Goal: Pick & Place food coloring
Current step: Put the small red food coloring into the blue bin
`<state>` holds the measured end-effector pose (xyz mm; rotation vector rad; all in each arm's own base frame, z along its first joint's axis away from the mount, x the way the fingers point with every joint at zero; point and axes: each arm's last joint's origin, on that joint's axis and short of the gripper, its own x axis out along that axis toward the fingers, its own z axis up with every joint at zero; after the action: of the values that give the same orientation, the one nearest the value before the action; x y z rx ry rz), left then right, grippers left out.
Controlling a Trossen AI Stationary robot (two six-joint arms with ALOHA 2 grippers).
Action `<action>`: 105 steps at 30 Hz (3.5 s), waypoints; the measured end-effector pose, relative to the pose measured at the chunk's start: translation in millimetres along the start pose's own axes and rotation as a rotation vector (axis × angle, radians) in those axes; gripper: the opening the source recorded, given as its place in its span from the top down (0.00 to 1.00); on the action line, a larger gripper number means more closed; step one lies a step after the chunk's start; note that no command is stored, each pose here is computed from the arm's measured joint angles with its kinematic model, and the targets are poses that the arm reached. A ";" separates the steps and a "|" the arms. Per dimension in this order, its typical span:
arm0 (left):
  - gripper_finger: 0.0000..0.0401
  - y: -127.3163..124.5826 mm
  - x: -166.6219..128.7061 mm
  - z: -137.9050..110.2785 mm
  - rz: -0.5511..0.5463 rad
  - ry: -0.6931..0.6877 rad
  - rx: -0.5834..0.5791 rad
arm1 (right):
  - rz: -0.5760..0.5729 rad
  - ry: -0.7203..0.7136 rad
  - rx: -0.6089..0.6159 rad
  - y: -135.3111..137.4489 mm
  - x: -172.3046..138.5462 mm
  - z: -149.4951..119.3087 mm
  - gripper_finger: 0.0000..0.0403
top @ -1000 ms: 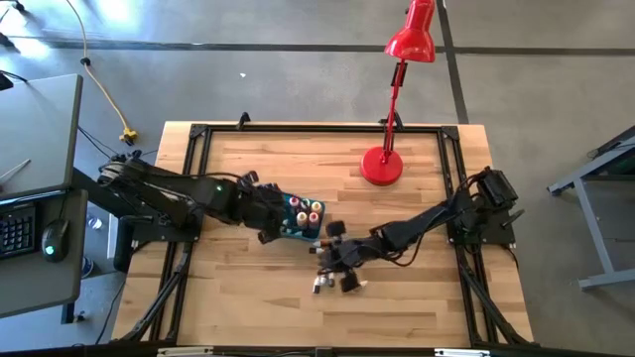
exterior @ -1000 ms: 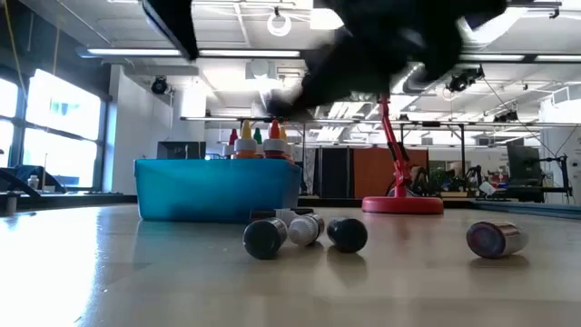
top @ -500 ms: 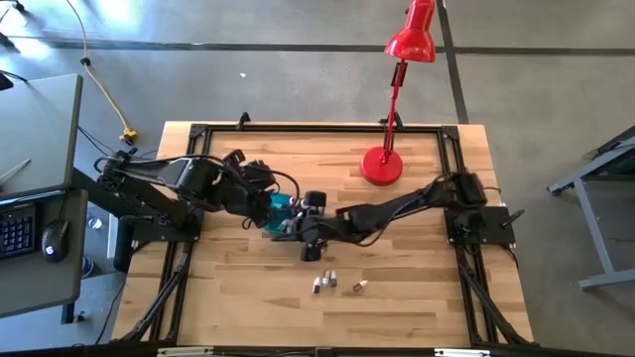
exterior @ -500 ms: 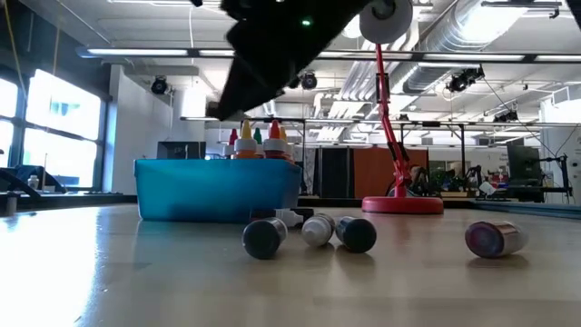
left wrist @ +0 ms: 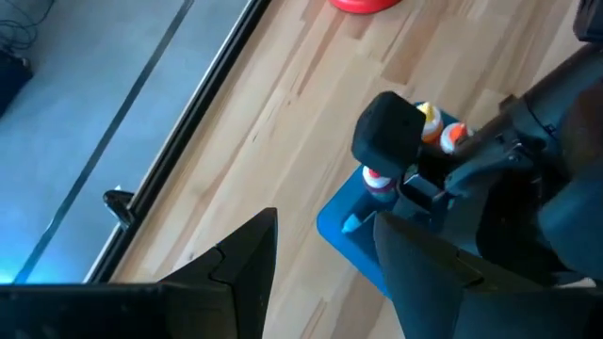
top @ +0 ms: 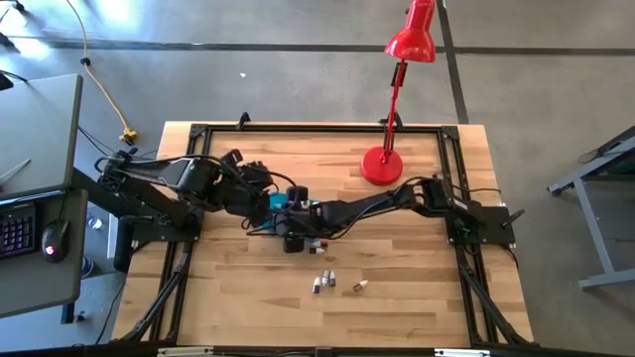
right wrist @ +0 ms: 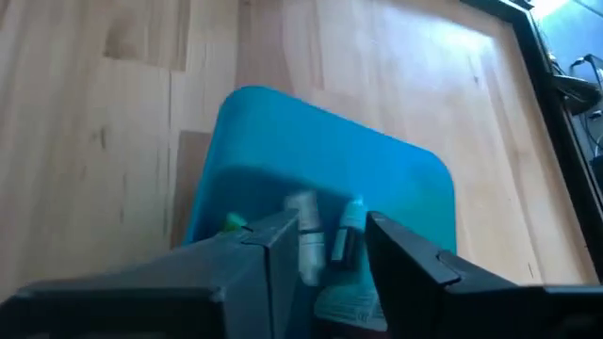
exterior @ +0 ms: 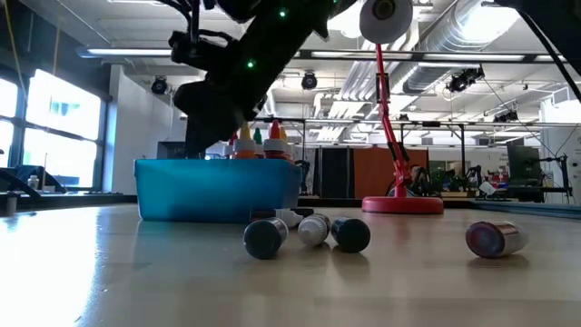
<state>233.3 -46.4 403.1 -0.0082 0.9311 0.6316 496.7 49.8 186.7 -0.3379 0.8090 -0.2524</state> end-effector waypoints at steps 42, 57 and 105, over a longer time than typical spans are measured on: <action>0.56 -80.8 31.1 -136.8 -0.012 0.212 -0.100 | 0.386 0.812 -0.275 151.9 -151.8 -75.9 0.65; 0.56 -86.4 30.3 -135.1 -0.056 0.174 -0.130 | 0.514 0.770 -0.395 146.8 -127.7 -83.9 0.65; 0.56 -83.3 30.4 -132.3 -0.001 0.063 -0.119 | 0.197 -0.132 0.104 -35.8 -18.5 17.4 0.73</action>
<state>190.4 -135.2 278.1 -0.1350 0.9531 0.6883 494.0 26.7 224.0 -0.1733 0.6909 -0.0862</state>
